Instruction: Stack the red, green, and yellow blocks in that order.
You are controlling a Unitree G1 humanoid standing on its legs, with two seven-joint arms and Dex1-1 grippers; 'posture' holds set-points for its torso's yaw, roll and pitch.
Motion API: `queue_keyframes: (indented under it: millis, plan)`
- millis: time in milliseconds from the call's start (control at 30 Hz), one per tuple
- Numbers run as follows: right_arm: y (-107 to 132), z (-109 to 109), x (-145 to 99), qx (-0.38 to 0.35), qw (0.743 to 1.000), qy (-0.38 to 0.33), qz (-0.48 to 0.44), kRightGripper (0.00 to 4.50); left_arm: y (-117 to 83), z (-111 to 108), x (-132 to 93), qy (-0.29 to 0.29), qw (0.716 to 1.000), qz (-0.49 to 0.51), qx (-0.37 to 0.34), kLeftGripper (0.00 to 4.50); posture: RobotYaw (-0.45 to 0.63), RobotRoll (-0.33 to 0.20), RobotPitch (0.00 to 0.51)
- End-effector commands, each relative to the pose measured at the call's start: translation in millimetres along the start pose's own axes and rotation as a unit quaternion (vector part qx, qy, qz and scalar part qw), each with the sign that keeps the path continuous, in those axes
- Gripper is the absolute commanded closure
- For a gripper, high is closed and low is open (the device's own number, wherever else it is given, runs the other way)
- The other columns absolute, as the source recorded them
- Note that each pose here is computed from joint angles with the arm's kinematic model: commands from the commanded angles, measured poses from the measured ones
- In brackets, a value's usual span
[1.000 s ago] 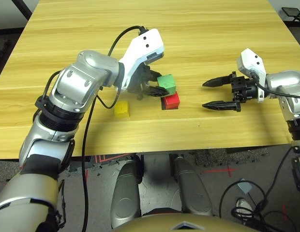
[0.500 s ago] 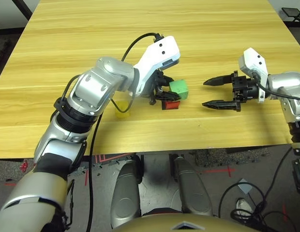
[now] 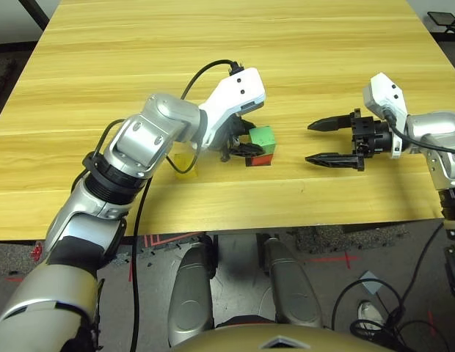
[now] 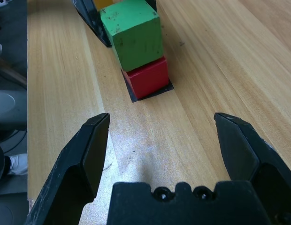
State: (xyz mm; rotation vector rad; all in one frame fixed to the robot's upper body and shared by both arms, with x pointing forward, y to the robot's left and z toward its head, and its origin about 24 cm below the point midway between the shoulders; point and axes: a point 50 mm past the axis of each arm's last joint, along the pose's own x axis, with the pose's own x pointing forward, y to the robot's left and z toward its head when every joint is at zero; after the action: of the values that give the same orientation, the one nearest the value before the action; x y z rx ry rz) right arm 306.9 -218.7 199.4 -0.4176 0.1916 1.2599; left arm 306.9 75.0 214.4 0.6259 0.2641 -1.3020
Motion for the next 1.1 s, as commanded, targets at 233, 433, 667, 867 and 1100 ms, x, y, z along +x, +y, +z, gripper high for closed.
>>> queue_keyframes:
  millis: [233,433,667,867,1100]
  plan:
    - [3.8,-0.8,-4.8,0.006,1.0,-0.003,-0.009,0.0,-3.6,-2.9,5.4,0.001,1.0,-0.012,-0.001,2.46,0.02,0.05,0.292]
    - [2.8,-2.0,-4.7,0.008,1.0,-0.003,-0.01,0.0,-4.2,-2.1,6.3,-0.008,1.0,-0.013,-0.003,1.09,0.03,0.05,0.291]
    - [0.9,0.0,-9.4,0.002,1.0,-0.007,-0.001,0.0,-8.6,-6.4,-26.5,-0.019,1.0,-0.012,-0.02,0.03,0.04,0.047,0.284]
    - [1.6,-2.0,-17.5,0.0,1.0,-0.006,0.023,0.0,-16.9,-36.3,-83.6,0.065,0.998,-0.002,-0.027,0.03,0.07,0.049,0.28]
    - [-7.0,-3.2,-19.7,-0.028,0.999,-0.002,0.039,0.0,-15.9,-62.5,-118.6,0.124,0.991,0.044,-0.01,0.03,0.11,0.044,0.274]
